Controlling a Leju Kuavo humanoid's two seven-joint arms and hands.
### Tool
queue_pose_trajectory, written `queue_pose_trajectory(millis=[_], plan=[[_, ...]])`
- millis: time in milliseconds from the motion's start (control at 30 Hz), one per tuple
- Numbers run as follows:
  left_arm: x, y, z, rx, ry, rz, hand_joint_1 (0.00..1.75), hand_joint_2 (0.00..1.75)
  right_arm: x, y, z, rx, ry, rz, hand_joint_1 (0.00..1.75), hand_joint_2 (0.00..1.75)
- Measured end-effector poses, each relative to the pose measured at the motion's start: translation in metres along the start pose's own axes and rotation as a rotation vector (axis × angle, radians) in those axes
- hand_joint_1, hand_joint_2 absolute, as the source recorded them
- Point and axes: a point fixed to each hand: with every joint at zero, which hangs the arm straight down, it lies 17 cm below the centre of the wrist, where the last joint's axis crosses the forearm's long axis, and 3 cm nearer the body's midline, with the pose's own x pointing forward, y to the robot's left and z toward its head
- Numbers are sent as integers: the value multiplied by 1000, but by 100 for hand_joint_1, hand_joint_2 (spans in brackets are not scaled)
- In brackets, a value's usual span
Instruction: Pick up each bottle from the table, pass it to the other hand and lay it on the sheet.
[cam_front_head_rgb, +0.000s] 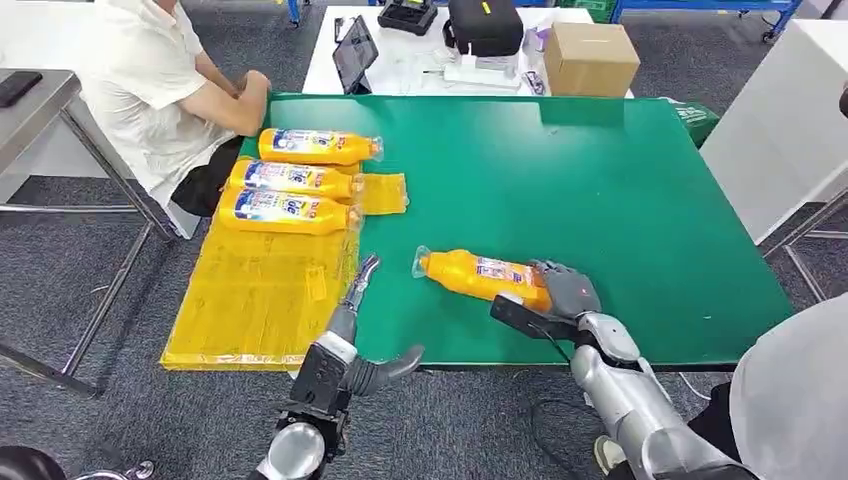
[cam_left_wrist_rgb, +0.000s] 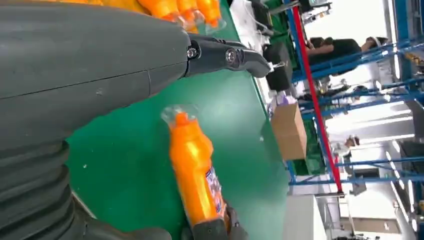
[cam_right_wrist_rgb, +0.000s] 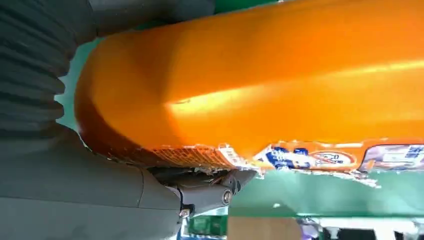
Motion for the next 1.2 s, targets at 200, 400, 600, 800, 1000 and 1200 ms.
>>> queue_pose_trajectory(millis=[200,400,600,800,1000,1200], plan=[[1,-1,-1,-2,-6,3,0,175,13,1,4,-45,-49,-27,175,175],[1,0,-1,8,8,93,0,175,54,3,13,-105,-208,-189,175,175],[-34,-6,7,48,218,477,0,175,102,-18,22,-268,-274,-442,175,175],[-46,-4,18,95,246,571,0,175,132,-44,32,-389,-309,-586,175,175],[-51,0,36,133,245,596,0,175,157,-73,46,-482,-371,-649,175,175],[-24,1,35,110,141,594,0,175,183,-78,53,-489,-430,-682,175,175]])
